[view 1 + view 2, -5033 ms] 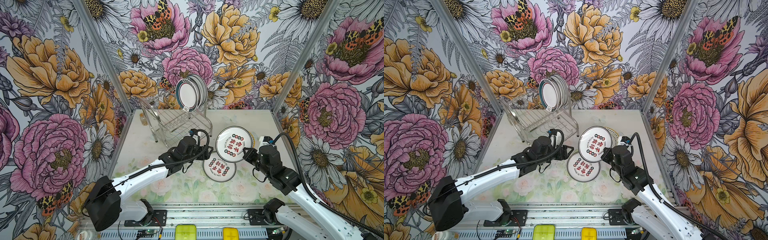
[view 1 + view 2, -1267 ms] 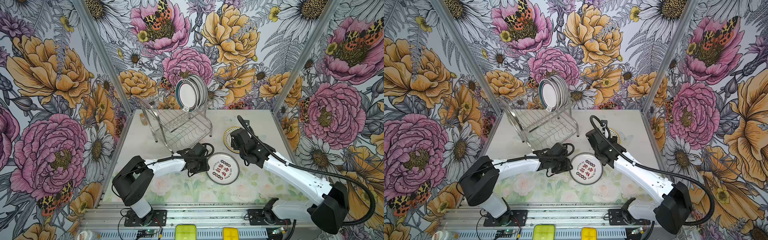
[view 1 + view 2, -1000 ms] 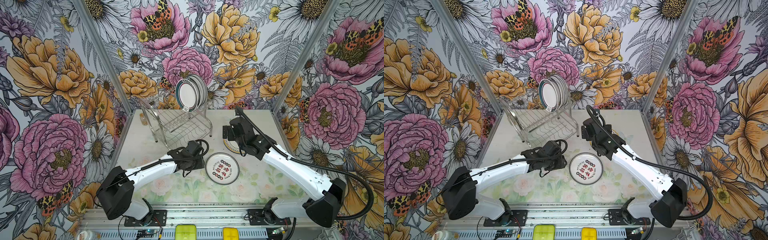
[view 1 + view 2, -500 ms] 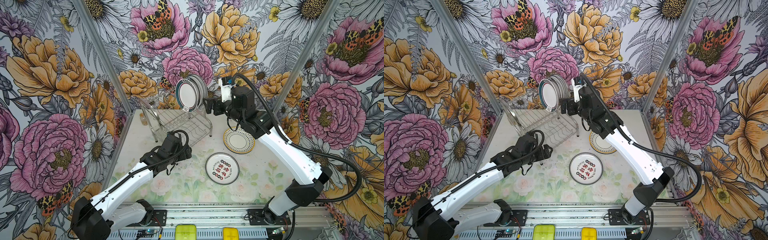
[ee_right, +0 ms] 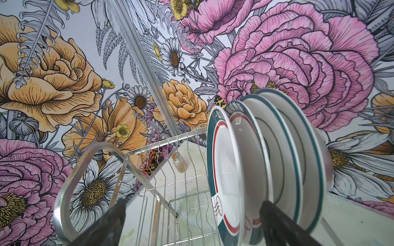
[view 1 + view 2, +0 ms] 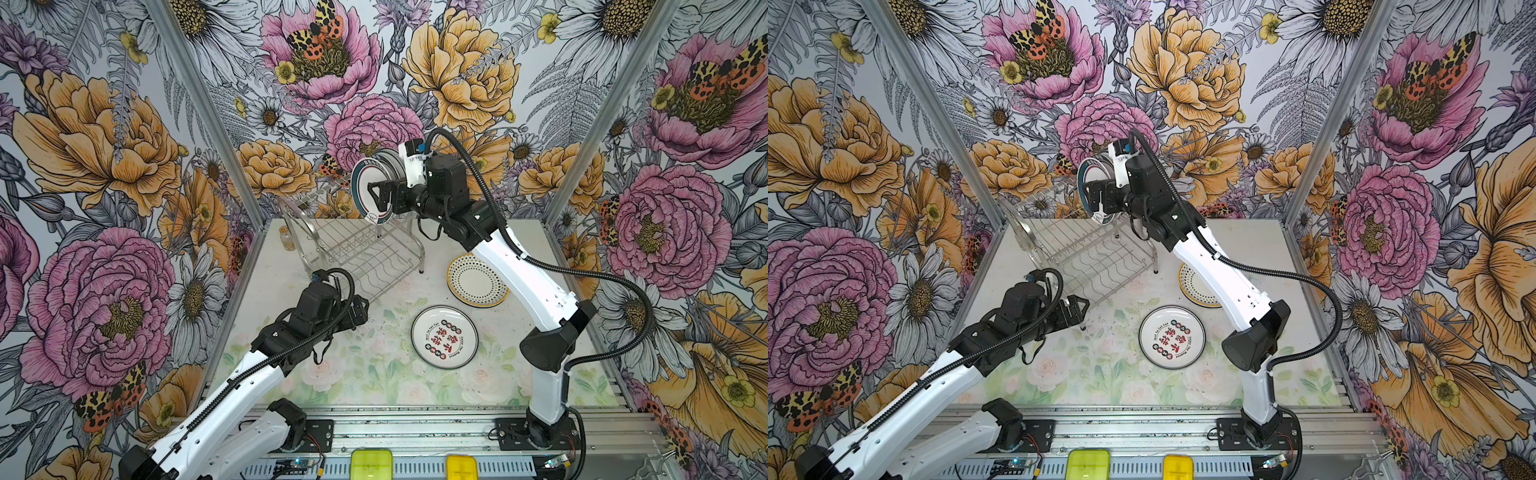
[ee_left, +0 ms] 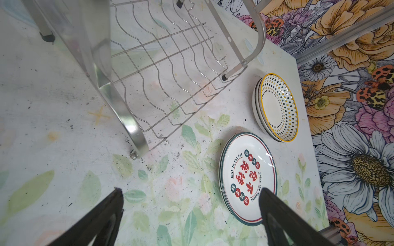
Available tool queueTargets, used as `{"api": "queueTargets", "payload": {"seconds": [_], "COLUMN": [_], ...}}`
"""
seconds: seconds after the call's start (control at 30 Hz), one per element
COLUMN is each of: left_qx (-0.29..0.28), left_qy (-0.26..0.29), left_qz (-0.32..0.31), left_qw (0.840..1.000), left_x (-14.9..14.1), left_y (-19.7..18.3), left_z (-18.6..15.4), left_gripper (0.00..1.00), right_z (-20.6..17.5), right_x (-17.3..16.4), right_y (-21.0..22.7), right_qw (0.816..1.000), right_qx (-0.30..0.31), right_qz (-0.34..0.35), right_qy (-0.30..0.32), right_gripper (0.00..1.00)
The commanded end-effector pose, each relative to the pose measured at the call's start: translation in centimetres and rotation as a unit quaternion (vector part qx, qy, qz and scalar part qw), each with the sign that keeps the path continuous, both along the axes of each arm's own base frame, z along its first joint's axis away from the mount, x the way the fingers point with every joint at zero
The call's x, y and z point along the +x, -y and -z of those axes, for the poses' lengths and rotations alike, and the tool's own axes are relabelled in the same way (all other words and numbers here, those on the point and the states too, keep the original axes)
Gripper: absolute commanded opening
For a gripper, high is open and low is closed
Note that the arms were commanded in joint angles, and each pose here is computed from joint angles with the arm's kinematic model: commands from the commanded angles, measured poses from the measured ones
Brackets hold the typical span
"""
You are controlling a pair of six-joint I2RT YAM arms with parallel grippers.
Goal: Unload the plates from the dish rack
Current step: Pick up the plate from the dish rack.
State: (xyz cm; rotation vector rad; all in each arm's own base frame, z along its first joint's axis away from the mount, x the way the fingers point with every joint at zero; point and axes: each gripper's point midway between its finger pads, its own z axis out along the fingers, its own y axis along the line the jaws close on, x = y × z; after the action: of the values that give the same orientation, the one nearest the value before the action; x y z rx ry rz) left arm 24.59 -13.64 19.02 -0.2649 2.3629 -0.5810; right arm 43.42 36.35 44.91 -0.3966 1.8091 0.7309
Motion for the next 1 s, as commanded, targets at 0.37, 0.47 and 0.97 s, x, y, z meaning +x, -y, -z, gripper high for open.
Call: {"api": "queueTargets", "payload": {"seconds": [0.37, 0.47, 0.97], "left_qx": [-0.012, -0.013, -0.025], "left_qy": [-0.002, -0.003, 0.007], "left_qz": [0.011, 0.012, 0.006], "left_qw": [1.0, 1.0, 1.0], "left_x": [-0.4, -0.4, -0.8], "left_y": [-0.6, -0.5, -1.1], "left_z": [0.0, 0.0, -0.3], "left_gripper": [0.99, 0.99, 0.99], "right_z": [-0.1, 0.4, 3.2], "right_x": [0.5, 0.8, 3.5], "right_y": [-1.2, -1.2, -1.5], "right_qw": [1.0, 1.0, 0.999], "right_qx": [0.015, 0.01, -0.032], "right_qz": [-0.002, 0.003, 0.042], "right_qy": [-0.001, -0.003, 0.005], "right_gripper": [0.99, 0.98, 0.75]}}
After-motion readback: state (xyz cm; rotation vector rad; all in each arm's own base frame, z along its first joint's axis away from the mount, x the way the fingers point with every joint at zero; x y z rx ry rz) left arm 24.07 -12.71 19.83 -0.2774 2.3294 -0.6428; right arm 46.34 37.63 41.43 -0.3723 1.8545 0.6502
